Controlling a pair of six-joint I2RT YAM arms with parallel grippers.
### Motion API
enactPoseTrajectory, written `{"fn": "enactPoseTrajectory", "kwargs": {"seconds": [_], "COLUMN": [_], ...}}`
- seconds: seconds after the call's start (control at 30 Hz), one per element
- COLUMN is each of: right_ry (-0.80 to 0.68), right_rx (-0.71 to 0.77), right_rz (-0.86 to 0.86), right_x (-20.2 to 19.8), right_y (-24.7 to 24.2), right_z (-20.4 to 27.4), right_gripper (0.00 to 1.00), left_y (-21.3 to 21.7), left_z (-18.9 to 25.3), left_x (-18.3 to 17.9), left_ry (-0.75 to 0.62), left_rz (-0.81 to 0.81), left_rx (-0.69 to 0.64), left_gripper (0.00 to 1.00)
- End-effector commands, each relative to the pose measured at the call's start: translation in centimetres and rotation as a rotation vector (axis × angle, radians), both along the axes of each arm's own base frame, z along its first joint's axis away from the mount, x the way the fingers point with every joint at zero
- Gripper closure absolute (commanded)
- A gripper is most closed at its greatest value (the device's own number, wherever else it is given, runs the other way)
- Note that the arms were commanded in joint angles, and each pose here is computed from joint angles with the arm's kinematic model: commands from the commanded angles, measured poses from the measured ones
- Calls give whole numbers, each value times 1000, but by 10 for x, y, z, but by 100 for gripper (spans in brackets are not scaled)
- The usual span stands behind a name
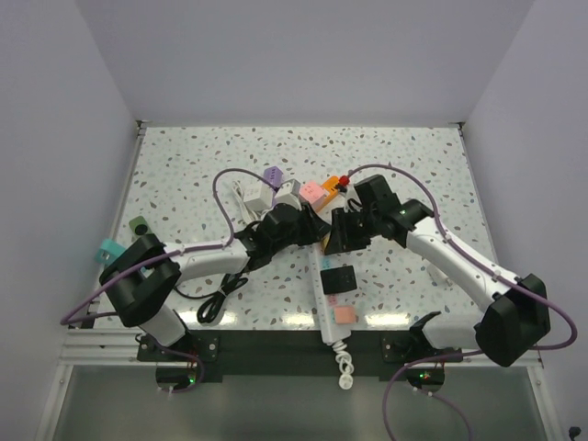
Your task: Pull the plug off the socket
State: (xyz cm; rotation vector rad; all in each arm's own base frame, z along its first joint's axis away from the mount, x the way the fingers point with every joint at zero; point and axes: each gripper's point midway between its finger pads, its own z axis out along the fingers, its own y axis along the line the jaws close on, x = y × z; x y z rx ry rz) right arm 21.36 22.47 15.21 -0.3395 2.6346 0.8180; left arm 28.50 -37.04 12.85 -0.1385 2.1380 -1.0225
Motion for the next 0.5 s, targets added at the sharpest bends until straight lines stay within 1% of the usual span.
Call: {"fn": "enactPoseTrajectory", "kwargs": {"seconds": [0.0, 0.13, 0.3, 0.33, 0.37, 0.4, 0.43, 0.47], "right_ry": [-181, -218, -322, -325, -310, -325, -295, -233], "right_rx": [133, 141, 135, 131, 88, -10, -109, -239], "right_rz": [-35, -70, -189, -218, -251, -348, -412, -464], "right_x": [27, 21, 20, 21, 22, 33, 43, 39], "right_y": [16, 7, -20, -25, -33, -54, -66, -87], "right_z": [49, 50, 62, 59, 52, 44, 32, 15], "right_gripper": [100, 100, 100, 100, 100, 100, 100, 100], "left_y": [5, 31, 58, 67, 70, 72, 75, 75], "left_z": [-13, -25, -31, -32, -32, -31, -26, -22], "left_x": [-21, -11, -2, 0, 1, 1, 3, 3], "left_ry": [18, 50, 58, 63, 66, 64, 53, 48], "left_rz": [-54, 8, 42, 58, 55, 56, 61, 51], "left_rx": [59, 91, 92, 91, 87, 80, 70, 66], "left_gripper": [100, 100, 100, 100, 100, 100, 100, 100]}}
